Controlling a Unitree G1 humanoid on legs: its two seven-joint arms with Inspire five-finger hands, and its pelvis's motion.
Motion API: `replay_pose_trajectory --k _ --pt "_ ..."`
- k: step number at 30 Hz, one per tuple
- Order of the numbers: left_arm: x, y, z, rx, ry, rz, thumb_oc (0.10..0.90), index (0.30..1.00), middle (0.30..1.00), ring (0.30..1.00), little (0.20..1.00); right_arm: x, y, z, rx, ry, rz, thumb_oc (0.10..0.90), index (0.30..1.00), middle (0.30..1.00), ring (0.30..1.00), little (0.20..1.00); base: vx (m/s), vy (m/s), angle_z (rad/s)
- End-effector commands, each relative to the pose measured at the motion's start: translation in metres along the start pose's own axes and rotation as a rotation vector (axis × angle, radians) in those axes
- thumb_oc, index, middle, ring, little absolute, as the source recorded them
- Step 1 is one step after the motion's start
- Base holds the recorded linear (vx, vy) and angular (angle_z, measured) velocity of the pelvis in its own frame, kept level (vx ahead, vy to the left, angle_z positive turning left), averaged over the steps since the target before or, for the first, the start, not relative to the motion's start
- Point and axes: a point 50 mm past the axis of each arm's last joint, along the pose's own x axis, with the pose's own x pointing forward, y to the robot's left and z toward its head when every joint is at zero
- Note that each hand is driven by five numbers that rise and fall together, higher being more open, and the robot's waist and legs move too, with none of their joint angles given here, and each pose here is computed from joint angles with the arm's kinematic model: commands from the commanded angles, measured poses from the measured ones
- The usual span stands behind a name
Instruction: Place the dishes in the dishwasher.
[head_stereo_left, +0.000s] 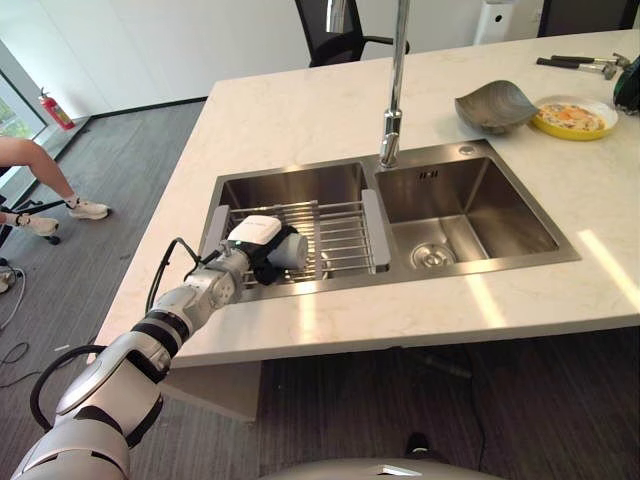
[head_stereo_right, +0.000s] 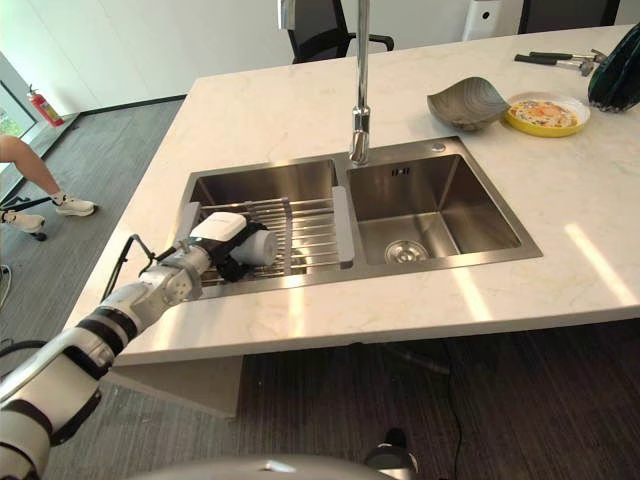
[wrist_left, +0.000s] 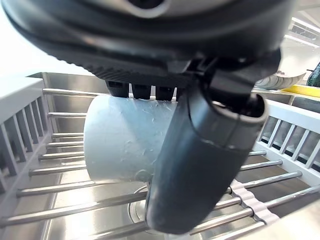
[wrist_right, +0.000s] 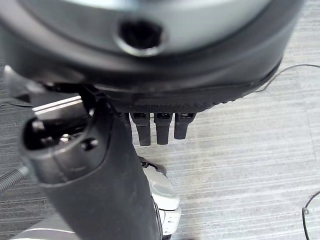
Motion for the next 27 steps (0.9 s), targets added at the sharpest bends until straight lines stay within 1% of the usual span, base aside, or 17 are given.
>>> replay_pose_trajectory --k 1,2,4,6,7,8,11,14,17,19,21,24,27 --pt "0.011 0.029 -0.005 0.029 0.015 0.045 0.4 0.3 0.3 0.3 0.3 0.001 0.001 0.002 0.037 0.008 -0.003 0.8 0.9 0.9 0.9 0.9 0.0 0.0 0.0" --pt "0.011 0.031 -0.002 0.035 -0.007 0.059 0.4 0.3 0.3 0.3 0.3 0.001 0.002 0.002 0.034 0.003 0.0 0.8 0.9 0.9 0.9 0.9 0.0 0.0 0.0" --pt "0.008 0.039 0.01 0.113 -0.108 0.09 0.4 0.3 0.3 0.3 0.3 0.001 0.002 0.002 0.03 -0.001 0.003 0.8 0.9 0.9 0.9 0.9 0.0 0.0 0.0" --pt "0.005 0.039 0.018 0.179 -0.172 0.091 0.4 0.3 0.3 0.3 0.3 0.001 0.002 0.003 0.031 -0.01 0.002 0.8 0.9 0.9 0.9 0.9 0.0 0.0 0.0" --pt "0.005 0.039 0.017 0.181 -0.172 0.091 0.4 0.3 0.3 0.3 0.3 0.001 0.003 0.003 0.031 -0.009 0.003 0.8 0.9 0.9 0.9 0.9 0.0 0.0 0.0" --pt "-0.001 0.034 0.02 0.235 -0.216 0.098 0.4 0.3 0.3 0.3 0.3 0.002 0.005 0.006 0.041 -0.021 0.006 0.8 0.9 0.9 0.9 0.9 0.0 0.0 0.0" --pt "-0.004 0.036 0.019 0.258 -0.224 0.129 0.4 0.3 0.3 0.3 0.3 0.002 0.007 0.008 0.042 -0.029 0.01 0.8 0.9 0.9 0.9 0.9 -0.01 -0.053 -0.03" --pt "-0.011 0.049 0.016 0.24 -0.219 0.225 0.4 0.3 0.3 0.3 0.3 0.003 0.012 0.008 0.055 -0.037 0.021 0.8 0.9 0.9 0.9 0.9 -0.01 -0.096 -0.03" --pt "-0.017 0.071 0.02 0.223 -0.244 0.334 0.4 0.3 0.3 0.3 0.3 0.003 0.014 0.008 0.059 -0.04 0.026 0.8 0.9 0.9 0.9 0.9 -0.02 -0.149 -0.02" --pt "-0.025 0.09 0.028 0.215 -0.302 0.405 0.4 0.3 0.3 0.3 0.3 0.003 0.013 0.009 0.06 -0.045 0.023 0.8 0.9 0.9 0.9 0.9 0.0 -0.183 0.0" --pt "-0.029 0.096 0.03 0.199 -0.314 0.434 0.4 0.3 0.3 0.3 0.3 0.003 0.014 0.009 0.058 -0.047 0.026 0.8 0.9 0.9 0.9 0.9 0.01 -0.149 0.0" --pt "-0.041 0.107 0.029 0.131 -0.328 0.507 0.4 0.3 0.3 0.3 0.3 0.003 0.016 0.007 0.046 -0.043 0.031 0.8 0.9 0.9 0.9 0.9 0.04 -0.163 0.02" --pt "-0.064 0.117 0.019 -0.036 -0.302 0.605 0.4 0.3 0.3 0.3 0.3 0.003 0.019 0.006 0.021 -0.039 0.051 0.8 0.9 0.9 0.9 0.9 0.04 -0.225 0.0"
